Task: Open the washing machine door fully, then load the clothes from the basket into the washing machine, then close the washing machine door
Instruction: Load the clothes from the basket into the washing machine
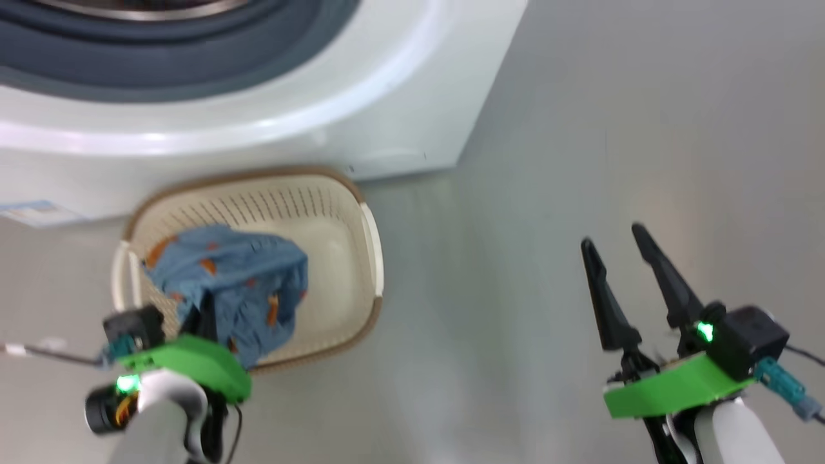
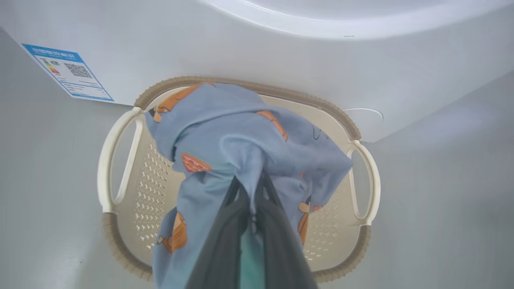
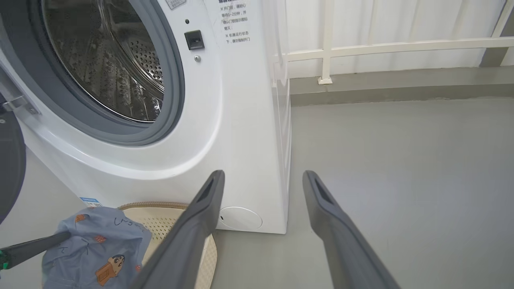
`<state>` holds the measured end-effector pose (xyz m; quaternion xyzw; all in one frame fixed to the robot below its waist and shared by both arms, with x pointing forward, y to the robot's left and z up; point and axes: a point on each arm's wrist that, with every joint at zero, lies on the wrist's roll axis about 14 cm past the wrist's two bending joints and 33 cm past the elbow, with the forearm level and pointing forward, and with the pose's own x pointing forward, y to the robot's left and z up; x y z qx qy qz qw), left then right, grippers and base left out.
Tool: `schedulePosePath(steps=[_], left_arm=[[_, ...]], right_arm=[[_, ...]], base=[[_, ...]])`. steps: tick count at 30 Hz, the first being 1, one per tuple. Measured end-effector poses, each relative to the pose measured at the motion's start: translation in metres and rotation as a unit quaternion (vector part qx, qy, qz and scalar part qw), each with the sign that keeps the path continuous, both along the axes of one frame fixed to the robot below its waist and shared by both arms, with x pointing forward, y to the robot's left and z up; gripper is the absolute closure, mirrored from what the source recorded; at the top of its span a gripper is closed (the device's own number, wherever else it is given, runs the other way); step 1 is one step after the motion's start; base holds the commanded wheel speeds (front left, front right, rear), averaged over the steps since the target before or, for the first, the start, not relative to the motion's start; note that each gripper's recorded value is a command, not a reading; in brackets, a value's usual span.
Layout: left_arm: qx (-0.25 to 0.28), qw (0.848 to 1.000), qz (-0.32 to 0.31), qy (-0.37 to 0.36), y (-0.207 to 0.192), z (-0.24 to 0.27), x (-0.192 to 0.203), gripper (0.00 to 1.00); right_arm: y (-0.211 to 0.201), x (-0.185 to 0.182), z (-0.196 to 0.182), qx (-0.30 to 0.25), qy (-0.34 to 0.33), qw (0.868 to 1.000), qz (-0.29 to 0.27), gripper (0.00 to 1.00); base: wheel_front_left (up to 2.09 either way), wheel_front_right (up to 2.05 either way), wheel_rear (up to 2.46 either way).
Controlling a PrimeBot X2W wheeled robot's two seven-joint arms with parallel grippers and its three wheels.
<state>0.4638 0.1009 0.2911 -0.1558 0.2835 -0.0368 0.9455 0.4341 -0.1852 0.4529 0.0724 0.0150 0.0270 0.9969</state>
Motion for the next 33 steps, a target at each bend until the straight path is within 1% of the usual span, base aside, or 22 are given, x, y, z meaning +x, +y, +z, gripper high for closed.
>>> schedulePosePath(steps=[10,16,21,24,29,33], left_arm=[[0.010,0.996,0.046,-0.080,0.027,0.067,-0.038,1.00],[0.027,0.990,0.054,-0.126,0.038,0.100,-0.069,1.00],[0.038,0.983,0.070,-0.165,0.049,0.126,-0.094,1.00],[0.044,0.977,0.091,-0.186,0.060,0.141,-0.114,1.00],[0.052,0.968,0.103,-0.223,0.069,0.164,-0.126,1.00],[0.056,0.962,0.107,-0.244,0.072,0.178,-0.133,1.00]], right_arm=[[0.007,-0.036,0.033,0.003,-0.032,0.999,0.012,0.00],[0.013,-0.055,0.049,0.004,-0.050,0.998,0.022,0.00],[0.017,-0.072,0.057,0.006,-0.061,0.998,0.027,0.00],[0.018,-0.085,0.063,0.007,-0.070,0.997,0.028,0.00],[0.016,-0.091,0.075,0.005,-0.090,0.996,0.026,0.00],[0.010,-0.098,0.073,0.002,-0.088,0.996,0.019,0.00]], base=[[0.00,0.00,0.00],[0.00,0.00,0.00],[0.00,0.00,0.00],[0.00,0.00,0.00],[0.00,0.00,0.00],[0.00,0.00,0.00]])
